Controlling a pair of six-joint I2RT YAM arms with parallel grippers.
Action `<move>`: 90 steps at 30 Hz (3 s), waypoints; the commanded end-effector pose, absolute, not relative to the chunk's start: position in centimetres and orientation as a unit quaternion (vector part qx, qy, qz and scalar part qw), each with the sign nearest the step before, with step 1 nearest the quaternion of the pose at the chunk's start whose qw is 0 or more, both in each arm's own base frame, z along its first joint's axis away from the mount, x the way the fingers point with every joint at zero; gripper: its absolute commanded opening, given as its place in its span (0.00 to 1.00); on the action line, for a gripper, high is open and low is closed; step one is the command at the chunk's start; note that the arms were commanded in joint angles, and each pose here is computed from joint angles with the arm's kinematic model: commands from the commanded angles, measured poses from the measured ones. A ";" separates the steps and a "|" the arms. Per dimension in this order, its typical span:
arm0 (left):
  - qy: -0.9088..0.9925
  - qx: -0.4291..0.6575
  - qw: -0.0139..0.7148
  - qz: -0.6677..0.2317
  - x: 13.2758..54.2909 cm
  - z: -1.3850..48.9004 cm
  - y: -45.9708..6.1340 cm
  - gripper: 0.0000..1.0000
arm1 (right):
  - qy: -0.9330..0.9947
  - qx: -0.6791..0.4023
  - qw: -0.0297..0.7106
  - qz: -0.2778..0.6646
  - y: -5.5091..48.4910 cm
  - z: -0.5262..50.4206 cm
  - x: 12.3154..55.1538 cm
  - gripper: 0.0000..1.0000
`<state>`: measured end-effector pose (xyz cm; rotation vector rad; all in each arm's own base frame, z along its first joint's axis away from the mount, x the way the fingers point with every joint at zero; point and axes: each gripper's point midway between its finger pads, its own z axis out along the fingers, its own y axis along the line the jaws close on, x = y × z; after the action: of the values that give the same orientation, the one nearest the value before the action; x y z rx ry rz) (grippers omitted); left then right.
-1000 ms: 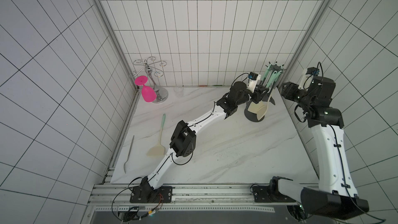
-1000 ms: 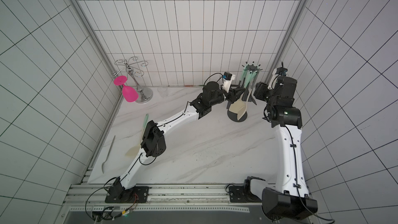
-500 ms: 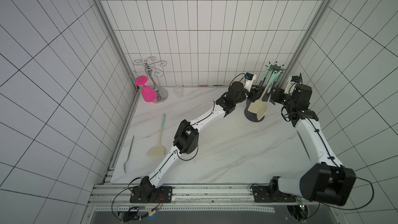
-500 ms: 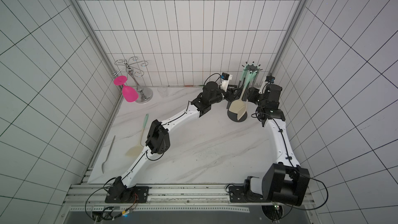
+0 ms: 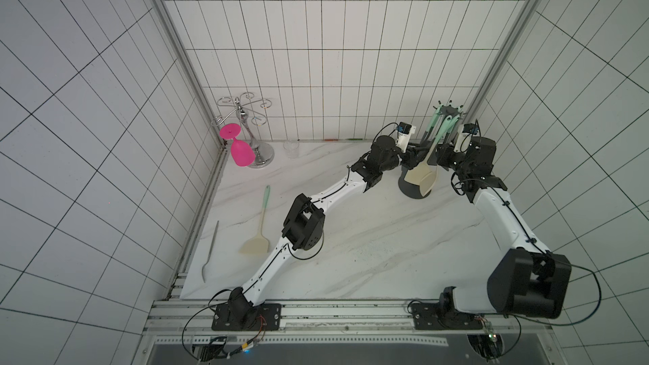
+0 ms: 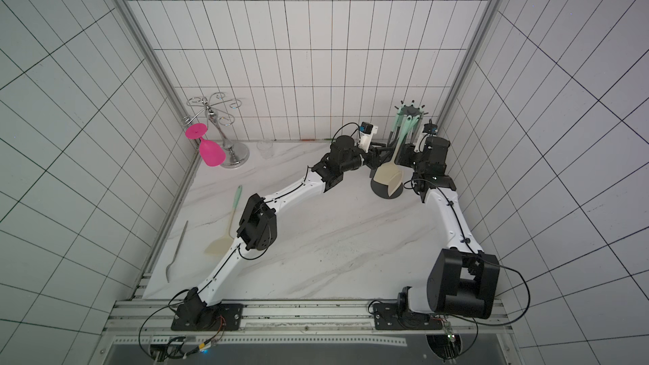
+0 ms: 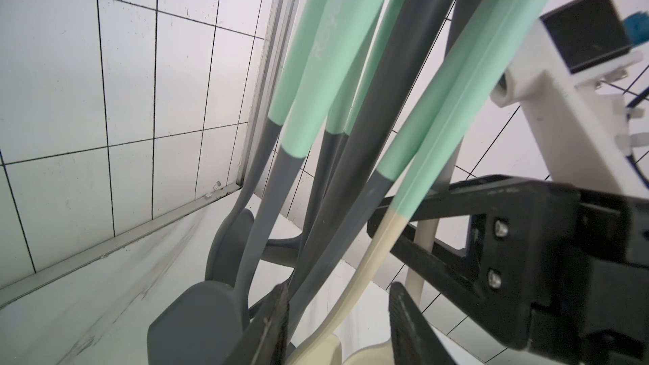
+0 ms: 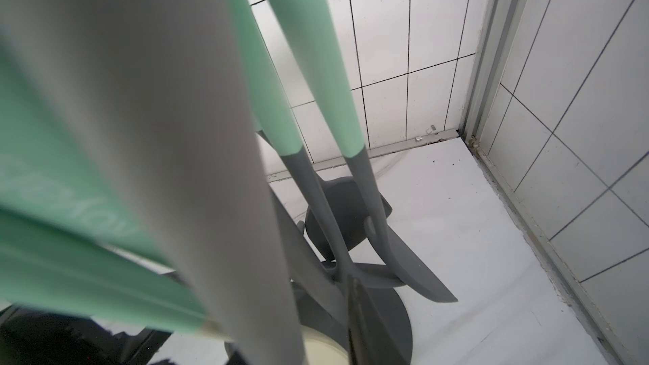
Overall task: Take the spatula off the kitchen utensil rack
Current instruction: Take off the spatula from the rack.
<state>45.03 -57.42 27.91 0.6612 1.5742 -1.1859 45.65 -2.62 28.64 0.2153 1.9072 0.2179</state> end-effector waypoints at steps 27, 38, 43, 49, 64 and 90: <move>0.602 0.301 0.553 -0.492 43.0 32.0 -58.7 0.61 | 0.827 0.025 0.559 0.055 -0.2 30.1 42.0 0.00; 0.627 0.224 0.580 -0.470 46.2 29.0 -59.0 0.62 | 0.824 0.057 0.560 0.061 -1.2 32.0 40.3 0.00; 0.626 0.216 0.581 -0.474 46.5 28.8 -58.9 0.55 | 0.827 0.056 0.557 0.041 -1.9 32.7 39.6 0.00; 0.621 0.221 0.578 -0.480 46.2 28.9 -59.1 0.40 | 0.826 0.078 0.558 0.009 -3.6 32.9 39.7 0.00; 0.619 0.220 0.558 -0.506 44.7 28.5 -59.4 0.29 | 0.805 0.085 0.586 -0.019 -4.6 37.7 40.1 0.00; 0.612 0.233 0.526 -0.543 42.2 28.5 -60.5 0.07 | 0.783 0.057 0.604 -0.140 -6.1 43.3 37.2 0.00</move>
<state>40.86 -61.82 27.64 0.6206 1.4262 -1.2949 37.71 -5.00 32.31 0.0297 2.1826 -0.3033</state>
